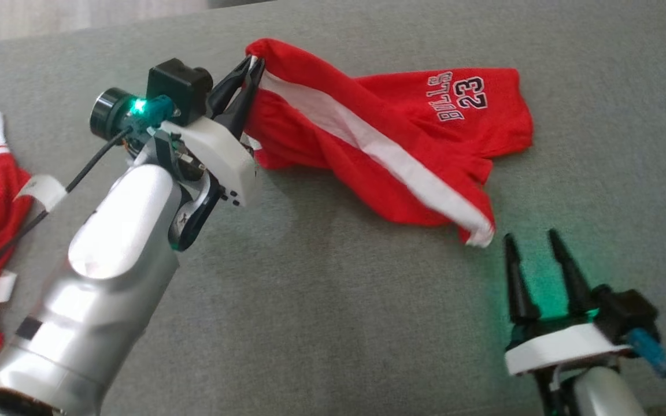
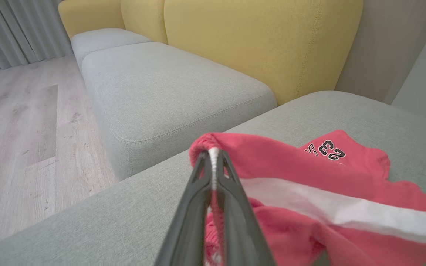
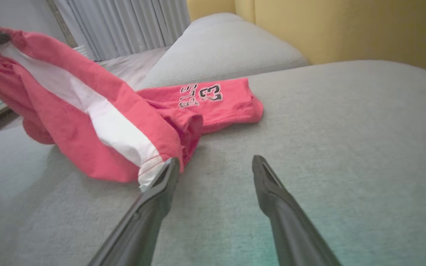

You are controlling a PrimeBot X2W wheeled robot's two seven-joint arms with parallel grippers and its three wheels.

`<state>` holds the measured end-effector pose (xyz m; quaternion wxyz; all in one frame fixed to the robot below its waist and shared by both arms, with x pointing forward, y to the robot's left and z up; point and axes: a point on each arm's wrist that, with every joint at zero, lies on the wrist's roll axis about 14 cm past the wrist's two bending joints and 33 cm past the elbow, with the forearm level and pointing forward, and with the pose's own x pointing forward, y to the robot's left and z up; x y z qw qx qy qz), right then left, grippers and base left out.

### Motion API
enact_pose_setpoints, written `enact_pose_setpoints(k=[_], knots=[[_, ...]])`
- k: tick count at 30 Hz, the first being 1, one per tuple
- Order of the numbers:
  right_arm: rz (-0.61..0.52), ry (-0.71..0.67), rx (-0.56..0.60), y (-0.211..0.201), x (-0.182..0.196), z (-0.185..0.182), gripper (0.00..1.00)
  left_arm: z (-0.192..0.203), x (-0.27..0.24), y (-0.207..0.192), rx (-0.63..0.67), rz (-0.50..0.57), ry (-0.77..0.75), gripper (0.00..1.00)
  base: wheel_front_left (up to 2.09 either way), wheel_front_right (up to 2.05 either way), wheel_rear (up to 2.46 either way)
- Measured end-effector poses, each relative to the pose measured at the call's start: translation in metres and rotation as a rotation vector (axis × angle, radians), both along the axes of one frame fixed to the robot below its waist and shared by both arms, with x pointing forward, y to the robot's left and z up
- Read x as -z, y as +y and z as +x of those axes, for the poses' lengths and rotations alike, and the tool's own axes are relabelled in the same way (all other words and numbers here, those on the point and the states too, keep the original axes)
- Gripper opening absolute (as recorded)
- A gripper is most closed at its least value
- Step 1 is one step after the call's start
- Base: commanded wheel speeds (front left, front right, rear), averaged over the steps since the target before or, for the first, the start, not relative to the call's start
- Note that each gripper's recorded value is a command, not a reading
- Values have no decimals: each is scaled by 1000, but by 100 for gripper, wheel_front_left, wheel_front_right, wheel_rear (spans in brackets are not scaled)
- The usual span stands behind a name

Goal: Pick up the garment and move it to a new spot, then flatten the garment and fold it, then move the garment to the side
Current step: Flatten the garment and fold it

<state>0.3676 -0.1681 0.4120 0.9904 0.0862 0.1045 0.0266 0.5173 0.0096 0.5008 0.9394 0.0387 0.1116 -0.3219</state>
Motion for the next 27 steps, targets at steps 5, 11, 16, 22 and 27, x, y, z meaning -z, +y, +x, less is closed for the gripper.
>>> enact_pose_setpoints(k=[5, 11, 16, 22, 27], knots=[[33, 68, -124, 42, 19, -9, 100, -8, -1, 13, -16, 2, 2, 0, 0, 0, 0], [31, 100, -216, 69, 28, -16, 100, -12, -3, 17, -20, 6, -3, 0, 0, 0, 0], [53, 152, -293, 93, 41, -29, 100, -14, -3, 16, -17, 7, -6, 0, 0, 0, 0], [53, 163, -310, 97, 45, -22, 100, -13, 1, 18, -18, 10, 1, 0, 0, 0, 0], [51, 161, -314, 98, 45, -19, 60, -14, 2, 18, -17, 11, 4, 0, 0, 0, 0]])
